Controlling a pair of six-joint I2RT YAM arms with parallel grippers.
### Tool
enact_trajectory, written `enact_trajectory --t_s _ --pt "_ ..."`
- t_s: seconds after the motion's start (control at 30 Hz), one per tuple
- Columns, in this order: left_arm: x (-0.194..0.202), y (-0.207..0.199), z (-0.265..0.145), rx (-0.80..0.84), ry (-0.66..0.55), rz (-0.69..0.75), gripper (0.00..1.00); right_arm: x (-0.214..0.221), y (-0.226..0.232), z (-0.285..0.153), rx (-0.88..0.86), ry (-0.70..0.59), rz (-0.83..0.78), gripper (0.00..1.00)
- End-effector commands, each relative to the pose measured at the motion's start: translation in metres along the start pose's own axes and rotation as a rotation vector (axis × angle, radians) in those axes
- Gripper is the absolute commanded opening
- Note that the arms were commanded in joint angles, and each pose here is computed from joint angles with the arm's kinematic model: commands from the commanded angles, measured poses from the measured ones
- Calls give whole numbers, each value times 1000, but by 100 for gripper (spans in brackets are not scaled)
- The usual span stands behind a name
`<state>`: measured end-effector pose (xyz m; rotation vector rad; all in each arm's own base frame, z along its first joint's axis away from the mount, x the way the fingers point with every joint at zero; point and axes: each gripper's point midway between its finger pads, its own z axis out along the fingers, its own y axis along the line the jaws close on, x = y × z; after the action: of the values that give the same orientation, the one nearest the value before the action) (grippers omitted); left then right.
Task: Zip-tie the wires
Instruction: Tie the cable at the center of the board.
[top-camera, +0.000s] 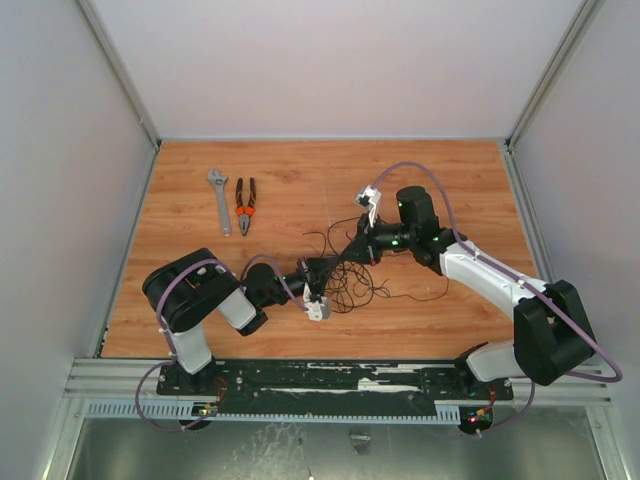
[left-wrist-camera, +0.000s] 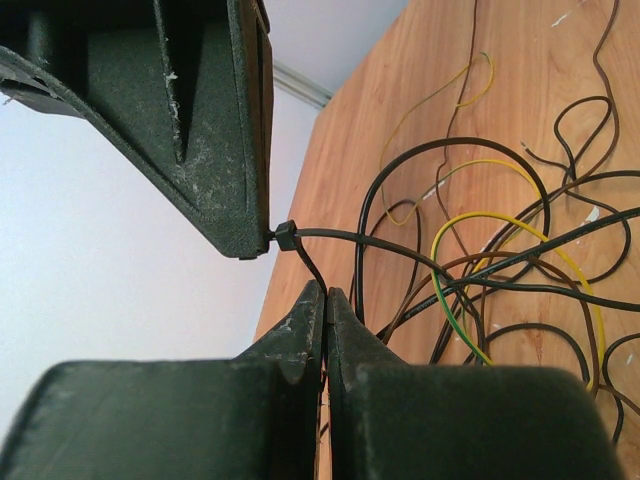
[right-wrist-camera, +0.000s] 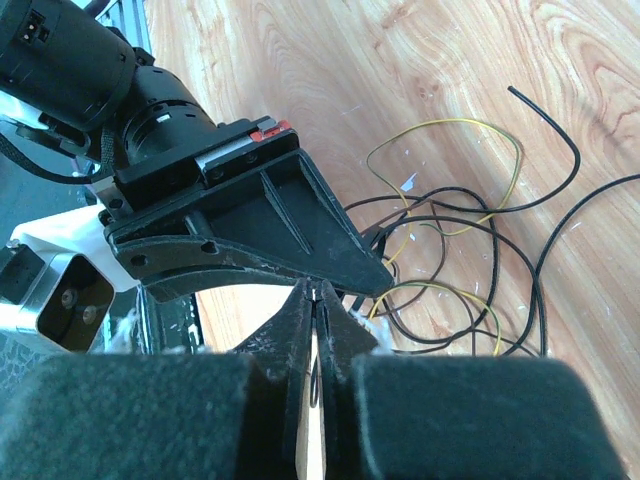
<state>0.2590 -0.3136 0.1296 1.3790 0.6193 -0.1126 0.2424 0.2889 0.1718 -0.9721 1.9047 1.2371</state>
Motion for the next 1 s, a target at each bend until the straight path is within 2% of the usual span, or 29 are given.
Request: enact_trajectory --t_s 0.0,0.83,0.97 --pt "-31 45 -3 -177 -119 94 0 -45 12 -2 -25 -102 -93 0" --pt "-39 43 -3 -156 -151 117 0 -65 8 15 -59 -115 -121 0" --pt "-39 46 -4 -175 -151 105 0 -59 -1 9 9 -87 -134 0"
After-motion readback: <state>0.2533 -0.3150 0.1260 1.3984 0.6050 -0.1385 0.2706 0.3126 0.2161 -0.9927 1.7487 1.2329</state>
